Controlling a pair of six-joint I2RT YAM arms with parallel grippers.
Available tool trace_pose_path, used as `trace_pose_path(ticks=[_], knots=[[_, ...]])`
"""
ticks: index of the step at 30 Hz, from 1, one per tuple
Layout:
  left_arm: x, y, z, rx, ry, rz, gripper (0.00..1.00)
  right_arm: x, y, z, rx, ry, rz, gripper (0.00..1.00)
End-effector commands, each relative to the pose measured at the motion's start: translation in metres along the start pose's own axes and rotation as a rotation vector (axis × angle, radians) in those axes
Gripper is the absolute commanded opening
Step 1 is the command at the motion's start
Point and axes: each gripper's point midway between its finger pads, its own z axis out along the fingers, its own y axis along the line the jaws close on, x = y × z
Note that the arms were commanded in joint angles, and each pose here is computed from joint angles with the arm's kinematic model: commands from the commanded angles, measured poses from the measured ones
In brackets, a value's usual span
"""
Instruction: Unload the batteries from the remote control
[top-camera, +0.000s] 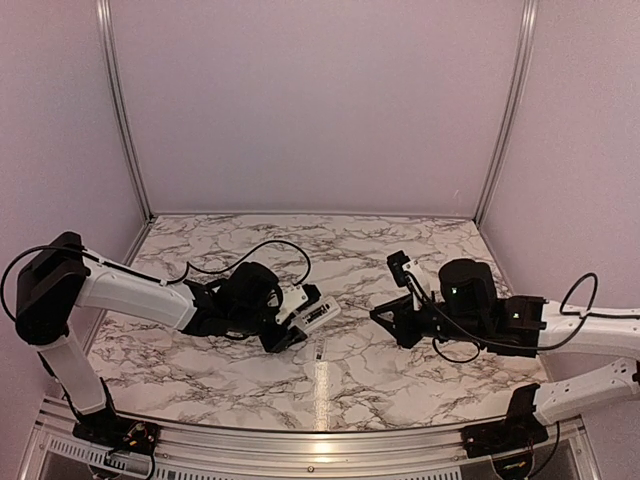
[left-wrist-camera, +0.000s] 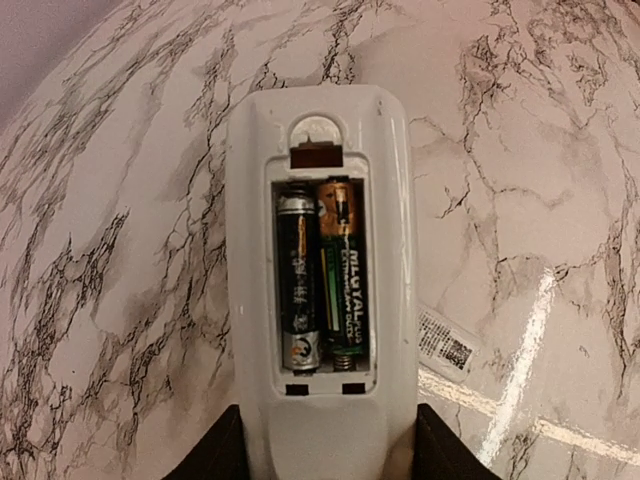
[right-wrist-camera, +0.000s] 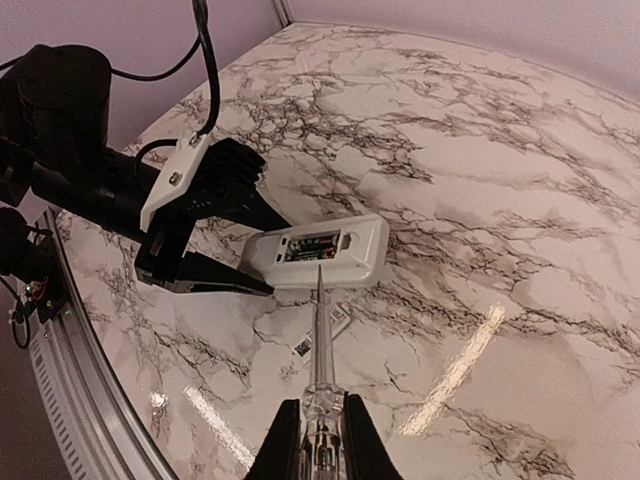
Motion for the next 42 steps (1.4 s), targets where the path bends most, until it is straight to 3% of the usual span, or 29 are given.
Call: trace_pose_path(ticks=[1,9,18,42], knots=[[-0.018,-0.009,-0.004,0.005,-0.078,-0.003,0.00,0.006,0.013,0.012,-0.047,0.117,0.006,0.00],[-0.018,-0.021,0.001,0.015,-0.077,0.027,0.00,0.019,0.011,0.036,-0.022,0.238,-0.011,0.00],[-0.016,-0.034,0.010,0.022,-0.063,0.058,0.00,0.027,-0.012,0.052,0.046,0.283,0.011,0.00],[-0.007,-0.026,0.018,-0.062,-0.035,0.092,0.00,0.079,-0.028,0.079,0.053,0.496,0.015,0.00]])
